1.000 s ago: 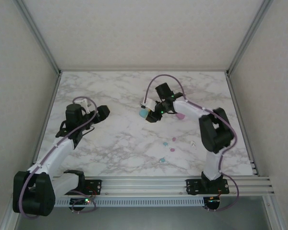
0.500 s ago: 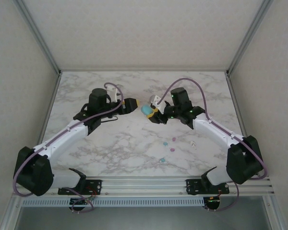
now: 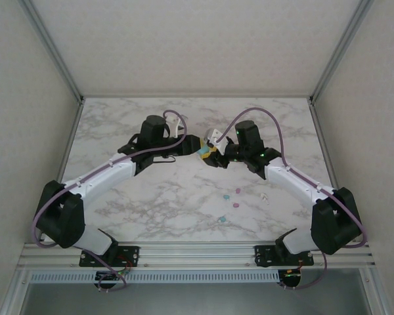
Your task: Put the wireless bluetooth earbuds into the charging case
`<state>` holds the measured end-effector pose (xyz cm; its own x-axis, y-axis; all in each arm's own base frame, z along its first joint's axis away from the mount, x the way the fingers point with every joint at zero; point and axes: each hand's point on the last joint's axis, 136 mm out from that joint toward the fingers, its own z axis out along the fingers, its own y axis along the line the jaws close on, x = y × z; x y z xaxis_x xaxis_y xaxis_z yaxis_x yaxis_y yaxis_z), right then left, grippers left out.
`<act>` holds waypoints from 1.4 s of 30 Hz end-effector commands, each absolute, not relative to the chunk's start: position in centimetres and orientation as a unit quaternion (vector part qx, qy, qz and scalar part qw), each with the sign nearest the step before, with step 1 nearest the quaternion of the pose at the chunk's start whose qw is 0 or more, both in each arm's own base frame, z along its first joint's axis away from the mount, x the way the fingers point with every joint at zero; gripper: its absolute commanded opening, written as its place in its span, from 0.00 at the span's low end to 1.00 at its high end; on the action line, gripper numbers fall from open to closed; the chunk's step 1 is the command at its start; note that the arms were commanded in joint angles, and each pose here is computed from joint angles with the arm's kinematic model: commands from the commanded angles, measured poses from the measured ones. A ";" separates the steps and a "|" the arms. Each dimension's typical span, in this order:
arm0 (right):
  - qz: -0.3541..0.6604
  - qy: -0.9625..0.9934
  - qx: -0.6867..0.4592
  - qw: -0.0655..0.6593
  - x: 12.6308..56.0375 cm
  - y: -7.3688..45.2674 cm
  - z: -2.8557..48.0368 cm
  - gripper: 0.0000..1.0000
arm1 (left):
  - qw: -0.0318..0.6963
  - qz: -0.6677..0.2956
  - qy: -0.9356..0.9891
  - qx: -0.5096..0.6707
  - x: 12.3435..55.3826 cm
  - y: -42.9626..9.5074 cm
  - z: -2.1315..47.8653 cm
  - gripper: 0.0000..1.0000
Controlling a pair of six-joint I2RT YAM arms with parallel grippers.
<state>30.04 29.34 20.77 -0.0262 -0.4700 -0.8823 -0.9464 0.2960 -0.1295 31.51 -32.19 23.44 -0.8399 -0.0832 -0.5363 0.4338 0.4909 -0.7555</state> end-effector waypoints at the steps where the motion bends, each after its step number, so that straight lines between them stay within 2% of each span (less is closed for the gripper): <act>1: 0.253 0.659 -0.520 0.481 30.4 29.4 22.3 0.37 | 0.247 -0.506 0.818 0.118 31.0 -33.3 24.3 0.32; 3: 0.245 0.660 -0.516 0.488 30.7 29.2 22.5 0.38 | 0.247 -0.503 0.821 0.108 31.2 -33.1 24.1 0.24; 8: 0.219 0.656 -0.488 0.533 31.3 28.3 24.1 0.45 | 0.259 -0.528 0.806 0.070 31.5 -33.0 25.3 0.20; 14: 0.226 0.622 -0.478 0.577 30.2 27.4 26.4 0.60 | 0.257 -0.582 0.771 0.032 31.2 -33.0 27.9 0.16; 19: 0.295 0.574 -0.506 0.572 28.2 27.3 27.0 0.60 | 0.244 -0.619 0.746 0.011 30.6 -32.9 29.8 0.16; 27: 0.317 0.549 -0.478 0.608 29.4 25.7 29.3 0.61 | 0.243 -0.649 0.721 -0.009 29.9 -32.3 31.6 0.16; 42: 0.341 0.506 -0.486 0.626 29.9 27.7 32.1 0.60 | 0.233 -0.674 0.700 -0.026 29.7 -32.2 33.1 0.17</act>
<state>29.91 27.07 29.22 0.1868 -0.1172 -0.9754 -0.9270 0.3077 -0.2145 30.83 -32.30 31.18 -0.8914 -0.3578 -0.2781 0.2417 0.1436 -0.9597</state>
